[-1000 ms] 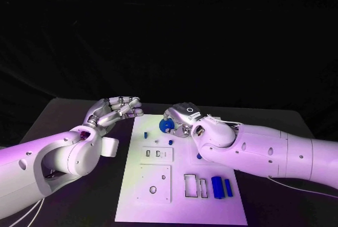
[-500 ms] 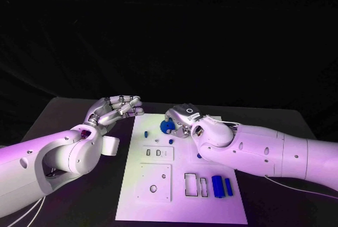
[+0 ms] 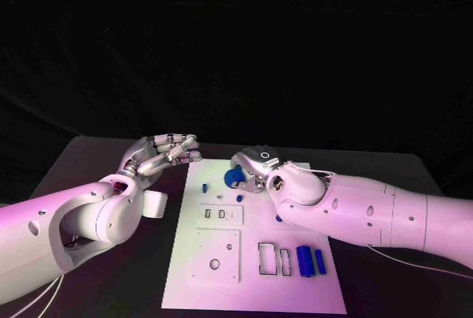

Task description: Assemble the parts on the task board

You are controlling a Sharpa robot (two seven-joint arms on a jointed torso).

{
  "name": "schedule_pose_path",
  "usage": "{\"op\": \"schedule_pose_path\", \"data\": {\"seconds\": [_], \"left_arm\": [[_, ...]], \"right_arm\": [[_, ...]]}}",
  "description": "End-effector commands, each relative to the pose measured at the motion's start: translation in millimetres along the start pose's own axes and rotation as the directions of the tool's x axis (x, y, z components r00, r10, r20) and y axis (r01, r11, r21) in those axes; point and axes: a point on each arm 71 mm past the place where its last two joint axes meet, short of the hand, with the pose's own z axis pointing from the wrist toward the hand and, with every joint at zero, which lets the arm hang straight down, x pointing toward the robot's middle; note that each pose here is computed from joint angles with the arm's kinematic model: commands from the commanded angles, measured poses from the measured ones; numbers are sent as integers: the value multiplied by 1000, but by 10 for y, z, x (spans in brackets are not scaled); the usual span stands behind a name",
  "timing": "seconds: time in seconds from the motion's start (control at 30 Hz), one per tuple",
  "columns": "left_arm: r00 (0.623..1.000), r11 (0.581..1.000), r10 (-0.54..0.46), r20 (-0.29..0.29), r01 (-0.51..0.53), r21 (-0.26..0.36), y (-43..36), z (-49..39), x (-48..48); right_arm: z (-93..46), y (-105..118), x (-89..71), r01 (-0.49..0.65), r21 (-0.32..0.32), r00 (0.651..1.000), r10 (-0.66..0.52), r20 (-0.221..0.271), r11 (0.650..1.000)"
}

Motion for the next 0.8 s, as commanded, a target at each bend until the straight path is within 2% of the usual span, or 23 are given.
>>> {"op": "schedule_pose_path", "data": {"seconds": [0.03, 0.5, 0.8], "left_arm": [[1000, 1000, -9, -18, 9, 6, -12, 3, 20], [1000, 1000, -8, -15, 8, 6, -13, 0, 10], [1000, 1000, -7, -13, 7, 6, -13, -1, 3]], "right_arm": [[-3, -5, 20, -6, -1, 1000, 6, -22, 1000], [-16, -135, 101, -53, 60, 991, 60, -121, 997], [-46, -184, 104, -56, 76, 989, 66, -132, 995]]}}
